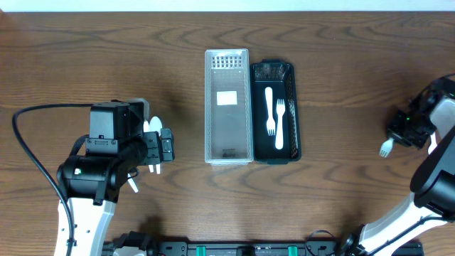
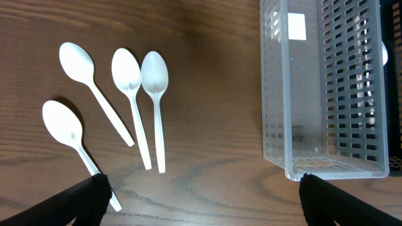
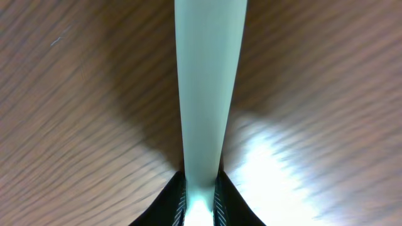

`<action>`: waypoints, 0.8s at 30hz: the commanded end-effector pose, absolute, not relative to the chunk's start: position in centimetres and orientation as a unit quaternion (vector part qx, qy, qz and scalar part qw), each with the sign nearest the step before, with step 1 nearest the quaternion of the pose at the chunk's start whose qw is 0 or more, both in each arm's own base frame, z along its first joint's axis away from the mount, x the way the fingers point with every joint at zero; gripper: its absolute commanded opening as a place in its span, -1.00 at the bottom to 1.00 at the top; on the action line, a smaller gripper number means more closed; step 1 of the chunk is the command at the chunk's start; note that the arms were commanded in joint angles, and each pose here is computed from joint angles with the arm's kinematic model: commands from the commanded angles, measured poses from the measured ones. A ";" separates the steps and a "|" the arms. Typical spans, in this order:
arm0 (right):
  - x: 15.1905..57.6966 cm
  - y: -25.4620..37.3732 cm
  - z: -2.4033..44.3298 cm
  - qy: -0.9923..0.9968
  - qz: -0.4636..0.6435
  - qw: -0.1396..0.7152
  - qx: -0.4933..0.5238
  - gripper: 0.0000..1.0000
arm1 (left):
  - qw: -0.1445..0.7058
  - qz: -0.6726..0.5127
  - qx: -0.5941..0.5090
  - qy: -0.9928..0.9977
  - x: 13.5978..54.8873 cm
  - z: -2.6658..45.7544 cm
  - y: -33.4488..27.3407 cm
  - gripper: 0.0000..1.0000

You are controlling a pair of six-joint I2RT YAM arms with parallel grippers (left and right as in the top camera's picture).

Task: Pack container
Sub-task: 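Carry the held utensil left and drop it into the black basket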

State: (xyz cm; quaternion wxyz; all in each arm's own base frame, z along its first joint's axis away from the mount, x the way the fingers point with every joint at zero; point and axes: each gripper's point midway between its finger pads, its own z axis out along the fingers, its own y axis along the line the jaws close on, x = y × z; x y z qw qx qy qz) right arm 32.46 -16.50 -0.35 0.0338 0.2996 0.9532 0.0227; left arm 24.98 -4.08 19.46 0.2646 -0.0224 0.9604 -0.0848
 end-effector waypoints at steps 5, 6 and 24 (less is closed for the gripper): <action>37.8 -10.7 8.2 0.970 0.031 0.127 0.204 -0.68 | 0.276 -0.090 -0.016 0.957 25.1 20.3 -4.2 0.96; 38.3 -9.8 9.5 0.971 0.034 0.143 0.191 -0.69 | 0.276 -0.090 -0.016 0.957 25.1 20.3 -4.2 0.96; 38.5 14.5 14.8 0.977 0.071 0.191 -0.068 -0.70 | 0.274 -0.090 -0.016 0.957 25.0 20.3 -4.2 0.96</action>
